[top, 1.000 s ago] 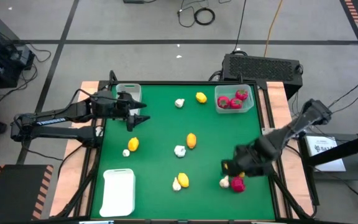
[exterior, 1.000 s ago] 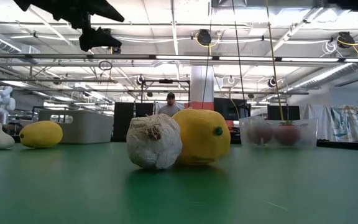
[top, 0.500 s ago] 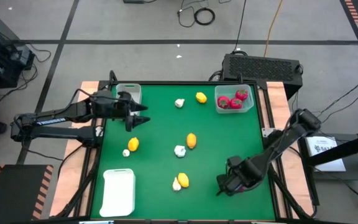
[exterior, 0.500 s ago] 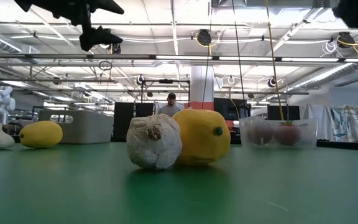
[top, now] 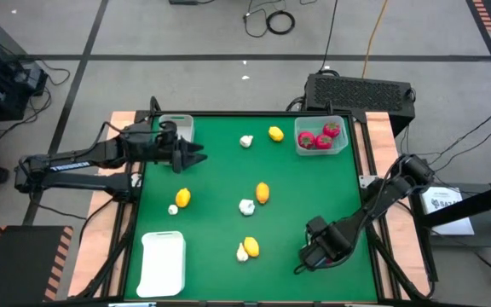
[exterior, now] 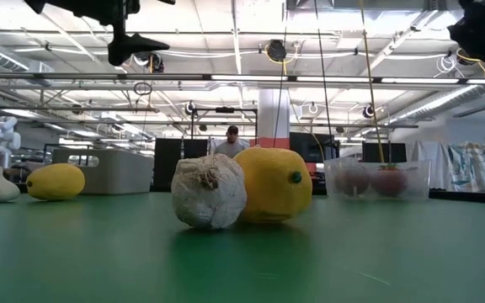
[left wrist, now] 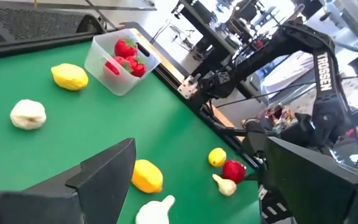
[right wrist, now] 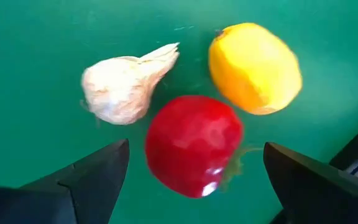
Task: Sort produce into baskets
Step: Put the tomato into the transparent bin
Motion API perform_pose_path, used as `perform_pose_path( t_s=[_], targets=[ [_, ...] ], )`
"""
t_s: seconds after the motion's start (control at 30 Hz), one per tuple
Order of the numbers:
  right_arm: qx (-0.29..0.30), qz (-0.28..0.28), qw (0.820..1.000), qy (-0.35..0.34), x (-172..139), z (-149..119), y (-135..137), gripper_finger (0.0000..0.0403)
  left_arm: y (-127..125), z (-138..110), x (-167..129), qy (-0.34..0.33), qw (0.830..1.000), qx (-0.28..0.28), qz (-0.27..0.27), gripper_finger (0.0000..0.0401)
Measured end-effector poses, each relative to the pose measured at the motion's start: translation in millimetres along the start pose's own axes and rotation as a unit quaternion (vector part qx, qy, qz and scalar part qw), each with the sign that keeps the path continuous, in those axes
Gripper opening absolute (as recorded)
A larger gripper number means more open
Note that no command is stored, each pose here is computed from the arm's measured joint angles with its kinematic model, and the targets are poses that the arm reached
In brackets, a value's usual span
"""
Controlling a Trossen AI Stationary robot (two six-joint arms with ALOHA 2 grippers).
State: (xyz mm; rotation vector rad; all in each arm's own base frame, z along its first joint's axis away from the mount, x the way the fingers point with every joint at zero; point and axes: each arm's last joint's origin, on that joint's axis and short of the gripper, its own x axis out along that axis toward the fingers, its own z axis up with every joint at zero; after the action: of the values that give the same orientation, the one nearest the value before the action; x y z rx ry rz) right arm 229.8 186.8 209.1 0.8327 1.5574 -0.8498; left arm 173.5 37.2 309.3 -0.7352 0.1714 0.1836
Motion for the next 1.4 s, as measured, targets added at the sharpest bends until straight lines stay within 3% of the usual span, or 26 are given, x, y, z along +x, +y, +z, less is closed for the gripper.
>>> perform_pose_path(
  t_s=[0.3,0.93,1.4],
  targets=[
    [-0.040,0.003,0.999,0.025,21.0,-1.7,-3.6,0.0361,-9.6,-8.2,1.0,0.002,1.000,0.008,-0.001,0.0361],
    [-0.041,0.014,0.997,0.069,46.1,-2.2,-8.7,0.0360,-15.0,-13.2,1.0,-0.013,1.000,0.015,0.016,0.0361],
    [-0.059,0.043,0.993,0.097,31.2,-3.3,-0.7,0.0290,-14.3,-13.0,1.5,-0.019,0.999,0.020,0.026,0.0361]
  ],
)
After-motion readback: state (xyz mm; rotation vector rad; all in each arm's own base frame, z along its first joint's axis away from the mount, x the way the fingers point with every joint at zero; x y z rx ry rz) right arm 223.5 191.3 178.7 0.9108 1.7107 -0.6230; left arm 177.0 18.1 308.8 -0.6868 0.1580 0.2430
